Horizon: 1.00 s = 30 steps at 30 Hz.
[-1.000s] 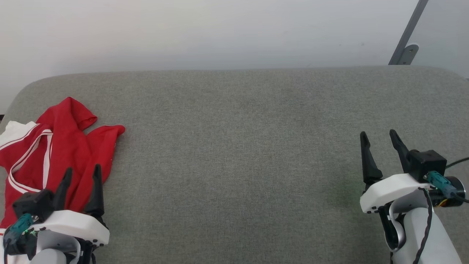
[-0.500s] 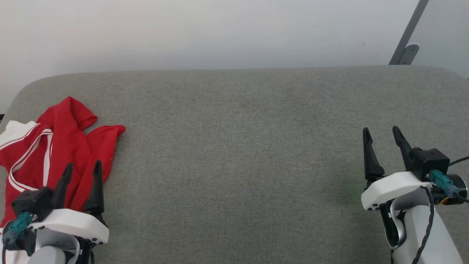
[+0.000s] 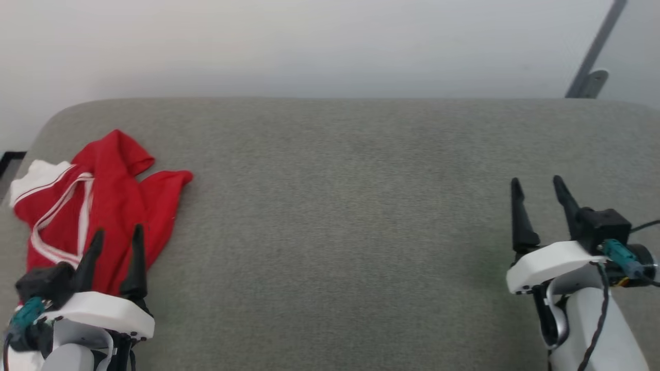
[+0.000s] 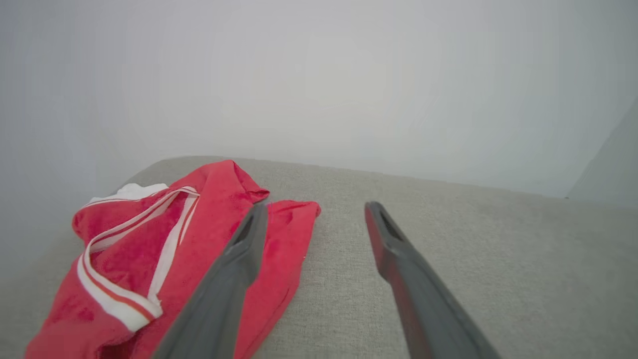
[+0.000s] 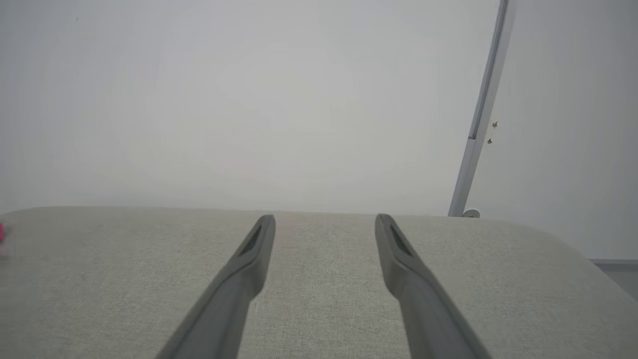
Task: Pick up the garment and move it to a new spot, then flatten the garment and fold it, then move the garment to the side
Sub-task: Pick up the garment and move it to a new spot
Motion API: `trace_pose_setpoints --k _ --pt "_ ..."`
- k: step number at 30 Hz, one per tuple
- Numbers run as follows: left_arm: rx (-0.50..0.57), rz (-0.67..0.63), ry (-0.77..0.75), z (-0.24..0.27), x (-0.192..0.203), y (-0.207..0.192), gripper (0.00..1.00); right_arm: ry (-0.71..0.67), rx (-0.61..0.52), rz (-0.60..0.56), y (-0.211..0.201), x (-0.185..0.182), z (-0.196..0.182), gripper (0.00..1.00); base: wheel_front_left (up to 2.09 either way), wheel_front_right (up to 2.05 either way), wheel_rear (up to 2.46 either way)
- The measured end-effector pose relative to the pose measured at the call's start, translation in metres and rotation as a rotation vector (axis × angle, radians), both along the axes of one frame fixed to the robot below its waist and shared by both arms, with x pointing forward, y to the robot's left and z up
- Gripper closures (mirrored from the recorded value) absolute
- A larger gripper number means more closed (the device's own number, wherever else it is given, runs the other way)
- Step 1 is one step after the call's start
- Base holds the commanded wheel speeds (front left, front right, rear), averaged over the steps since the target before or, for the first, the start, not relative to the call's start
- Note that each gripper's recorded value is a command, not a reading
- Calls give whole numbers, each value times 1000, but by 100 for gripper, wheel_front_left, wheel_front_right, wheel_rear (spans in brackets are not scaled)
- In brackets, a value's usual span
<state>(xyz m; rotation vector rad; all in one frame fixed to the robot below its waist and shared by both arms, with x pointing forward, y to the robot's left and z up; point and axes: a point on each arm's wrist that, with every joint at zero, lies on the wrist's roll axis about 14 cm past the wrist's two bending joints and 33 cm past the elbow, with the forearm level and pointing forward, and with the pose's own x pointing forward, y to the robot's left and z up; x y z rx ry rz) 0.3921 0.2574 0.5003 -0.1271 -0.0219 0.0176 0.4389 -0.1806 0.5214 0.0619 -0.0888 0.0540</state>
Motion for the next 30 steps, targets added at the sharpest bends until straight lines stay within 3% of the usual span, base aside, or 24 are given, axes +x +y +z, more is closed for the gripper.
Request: trace_pose_setpoints --k 3,16,30 --pt "-47 66 7 -4 -9 16 0 11 15 68 25 4 -4 0 0 0 0" --pt "-10 350 29 -12 -88 92 0 44 52 427 162 15 -11 0 0 0 0" --pt "-66 695 11 -19 -206 144 0 67 77 830 307 -22 -7 0 0 0 0"
